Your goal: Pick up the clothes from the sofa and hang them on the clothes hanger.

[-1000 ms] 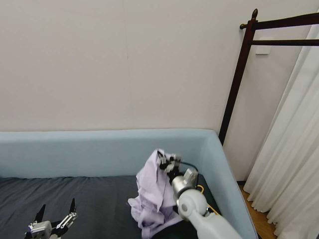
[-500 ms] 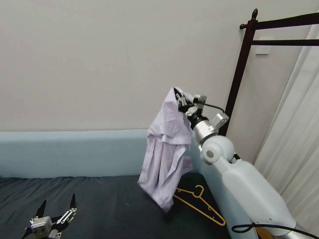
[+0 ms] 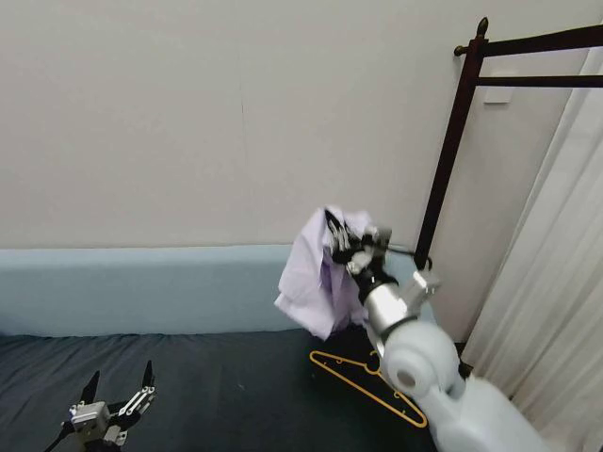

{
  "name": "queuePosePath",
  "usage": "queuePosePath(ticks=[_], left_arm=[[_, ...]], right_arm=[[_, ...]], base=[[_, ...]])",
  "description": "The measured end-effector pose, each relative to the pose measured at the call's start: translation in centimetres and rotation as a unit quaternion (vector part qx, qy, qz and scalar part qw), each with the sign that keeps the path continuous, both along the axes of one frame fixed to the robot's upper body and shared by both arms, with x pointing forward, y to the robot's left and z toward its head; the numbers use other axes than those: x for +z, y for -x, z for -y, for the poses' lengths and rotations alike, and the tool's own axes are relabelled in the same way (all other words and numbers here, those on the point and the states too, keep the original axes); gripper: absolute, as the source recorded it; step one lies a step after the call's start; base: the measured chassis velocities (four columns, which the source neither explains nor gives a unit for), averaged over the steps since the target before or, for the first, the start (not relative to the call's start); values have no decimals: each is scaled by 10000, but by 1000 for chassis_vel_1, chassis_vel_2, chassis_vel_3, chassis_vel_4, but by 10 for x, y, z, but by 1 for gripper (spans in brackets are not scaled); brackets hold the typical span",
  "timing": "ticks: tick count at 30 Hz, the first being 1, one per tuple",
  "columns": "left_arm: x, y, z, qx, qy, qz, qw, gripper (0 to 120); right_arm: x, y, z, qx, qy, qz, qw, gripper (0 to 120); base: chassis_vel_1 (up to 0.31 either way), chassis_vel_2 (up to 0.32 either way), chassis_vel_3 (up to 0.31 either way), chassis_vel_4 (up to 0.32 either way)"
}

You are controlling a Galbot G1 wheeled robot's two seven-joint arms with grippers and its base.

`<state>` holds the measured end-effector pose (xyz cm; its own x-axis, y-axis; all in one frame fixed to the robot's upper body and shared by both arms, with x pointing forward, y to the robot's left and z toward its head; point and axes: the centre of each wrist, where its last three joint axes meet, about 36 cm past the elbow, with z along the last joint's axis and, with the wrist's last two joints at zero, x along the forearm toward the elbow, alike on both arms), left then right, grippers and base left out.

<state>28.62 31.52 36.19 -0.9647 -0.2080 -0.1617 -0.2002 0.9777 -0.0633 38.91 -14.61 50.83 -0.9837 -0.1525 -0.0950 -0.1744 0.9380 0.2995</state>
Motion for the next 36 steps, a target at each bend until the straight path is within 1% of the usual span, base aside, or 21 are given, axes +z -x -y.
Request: queuePosePath(ticks=[2, 3, 6, 7, 9, 10, 11, 12, 15, 16, 18, 19, 20, 21, 24, 26, 27, 29, 30, 33, 36], left_arm=[[-2, -2, 2, -20, 9, -2, 10000, 100], [-2, -2, 2, -20, 9, -2, 10000, 100], [-3, -6, 8, -102, 45, 16, 9999, 100], [-3, -6, 8, -102, 45, 16, 9999, 100], [-2, -9, 10, -135, 49, 35, 9999, 100], [-2, -11, 11, -147, 45, 44, 9999, 100], [-2, -11, 11, -147, 45, 44, 9999, 100], [-1, -12, 10, -153, 38, 45, 9999, 100], [-1, -13, 6, -135, 18, 36, 9999, 100], [-1, -13, 6, -135, 18, 36, 9999, 100], [-2, -13, 0, -76, 16, 14, 10000, 100], [-3, -13, -1, -62, 16, 8, 10000, 100], [-5, -12, -5, 0, 2, -16, 10000, 100], [-5, -12, -5, 0, 2, -16, 10000, 100], [-11, -8, -18, 112, -86, -105, 9998, 100], [-11, -8, -18, 120, -93, -113, 9998, 100], [-14, -1, -27, 174, -171, -200, 9995, 100], [-14, 6, -32, 236, -225, -261, 9991, 100], [-14, 6, -32, 236, -225, -261, 9991, 100], [-11, 15, -34, 285, -286, -293, 9988, 100], [-8, 21, -34, 314, -324, -301, 9985, 100]], right_arm=[[-31, 11, 3, -351, 198, -440, 9982, 0], [-31, 11, 3, -351, 198, -440, 9982, 0], [-106, 18, 12, -757, 849, -1393, 9837, 0], [-106, 18, 12, -757, 849, -1393, 9837, 0], [-130, 16, 16, -822, 1036, -1959, 9717, 0], [-141, 16, 15, -788, 1198, -2444, 9590, 0], [-141, 16, 15, -788, 1198, -2444, 9590, 0], [-142, 17, 15, -686, 1324, -2812, 9480, 1], [-121, 25, 11, 0, 1608, -4020, 9014, 14], [-121, 25, 11, 0, 1608, -4020, 9014, 14], [-104, 31, 9, 451, 1743, -4209, 8891, 24], [-101, 31, 9, 532, 1757, -4212, 8882, 26], [-86, 29, 9, 892, 1740, -4127, 8896, 34], [-86, 29, 9, 892, 1740, -4127, 8896, 34], [-77, 12, 6, 1346, 1586, -3526, 9124, 46], [-78, 11, 6, 1347, 1586, -3495, 9135, 46], [-100, -17, -2, 1304, 1689, -2842, 9347, 55], [-130, -56, -8, 1303, 1840, -2244, 9481, 66], [-130, -56, -8, 1303, 1840, -2244, 9481, 66], [-173, -106, -27, 1270, 2190, -1654, 9532, 79], [-197, -130, -47, 1303, 2353, -1539, 9508, 88]], base=[[0, 0, 0, 0], [0, 0, 0, 0], [0, 0, 0, 0], [0, 0, 0, 0], [0, 0, 0, 0], [0, 0, 0, 0], [0, 0, 0, 0], [0, 0, 0, 0], [0, 0, 0, 0], [0, 0, 0, 0], [0, 0, 0, 0], [0, 0, 0, 0], [0, 0, 0, 0], [0, 0, 0, 0], [0, 0, 0, 0], [0, 0, 0, 0], [0, 0, 0, 0], [0, 0, 0, 0], [0, 0, 0, 0], [0, 0, 0, 0], [0, 0, 0, 0]])
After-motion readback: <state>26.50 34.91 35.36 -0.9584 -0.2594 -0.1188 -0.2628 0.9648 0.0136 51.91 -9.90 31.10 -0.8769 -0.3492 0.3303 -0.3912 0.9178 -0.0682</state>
